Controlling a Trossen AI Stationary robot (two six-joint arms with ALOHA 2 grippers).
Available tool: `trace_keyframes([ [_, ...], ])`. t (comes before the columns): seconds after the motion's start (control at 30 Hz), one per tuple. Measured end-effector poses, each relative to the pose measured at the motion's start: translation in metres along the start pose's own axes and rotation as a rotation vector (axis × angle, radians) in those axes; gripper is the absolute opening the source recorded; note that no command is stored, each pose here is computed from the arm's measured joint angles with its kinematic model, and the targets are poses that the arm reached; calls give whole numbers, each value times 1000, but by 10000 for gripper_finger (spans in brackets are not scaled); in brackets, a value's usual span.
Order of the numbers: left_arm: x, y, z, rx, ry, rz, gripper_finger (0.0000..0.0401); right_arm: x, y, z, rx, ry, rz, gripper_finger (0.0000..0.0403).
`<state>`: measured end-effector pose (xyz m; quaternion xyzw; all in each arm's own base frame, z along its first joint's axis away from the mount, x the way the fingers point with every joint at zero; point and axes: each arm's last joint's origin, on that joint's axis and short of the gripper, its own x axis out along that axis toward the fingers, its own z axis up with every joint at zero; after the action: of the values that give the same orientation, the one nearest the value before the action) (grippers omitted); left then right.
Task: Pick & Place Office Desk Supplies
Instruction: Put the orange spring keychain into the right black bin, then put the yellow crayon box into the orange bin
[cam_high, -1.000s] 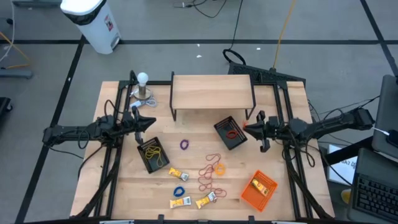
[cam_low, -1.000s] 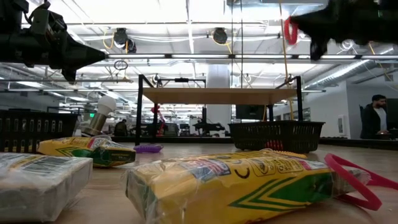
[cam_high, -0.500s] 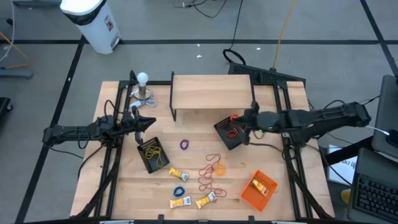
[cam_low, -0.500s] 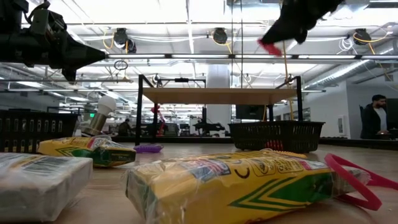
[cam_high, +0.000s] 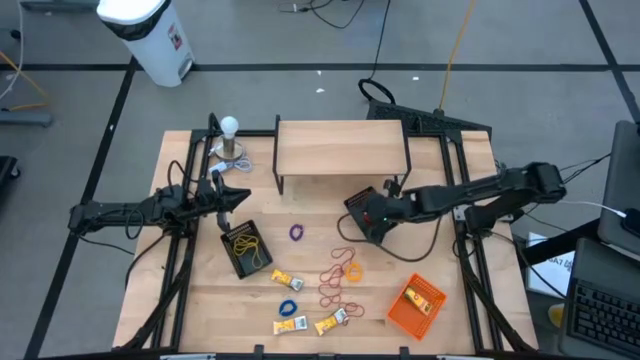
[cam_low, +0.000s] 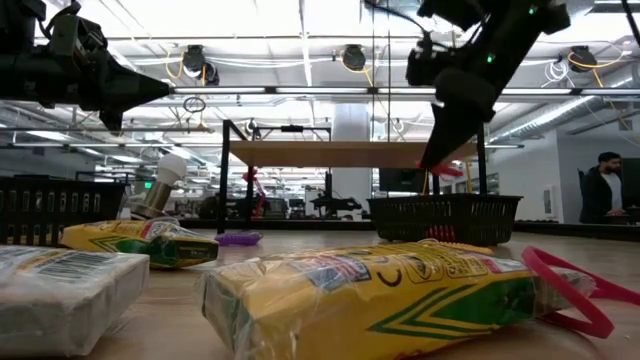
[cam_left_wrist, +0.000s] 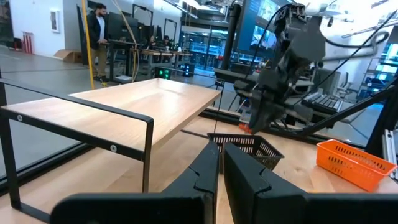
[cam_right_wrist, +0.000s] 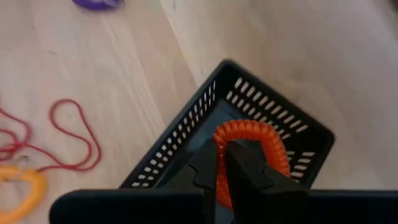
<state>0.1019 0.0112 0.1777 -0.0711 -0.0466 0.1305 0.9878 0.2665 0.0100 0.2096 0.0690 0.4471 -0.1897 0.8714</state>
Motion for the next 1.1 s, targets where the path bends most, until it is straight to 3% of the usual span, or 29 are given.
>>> trace_keyframes([
  [0.27, 0, 0, 0, 0, 0, 0, 24, 33, 7, -10, -18, 127, 4, 11],
  [0.43, 0, 0, -1, 2, 6, 1, 24, 36, 6, -10, -12, 128, -1, 21],
  [0.83, 0, 0, -1, 2, 8, 1, 24, 24, 3, -6, -17, 98, 18, 155],
  [1.0, 0, 0, 1, -10, -10, -5, 24, -14, -5, 8, 28, -59, 93, 166],
  [1.1, 0, -1, 3, -18, -24, -12, 24, -46, -6, 22, 3, -292, 145, 148],
])
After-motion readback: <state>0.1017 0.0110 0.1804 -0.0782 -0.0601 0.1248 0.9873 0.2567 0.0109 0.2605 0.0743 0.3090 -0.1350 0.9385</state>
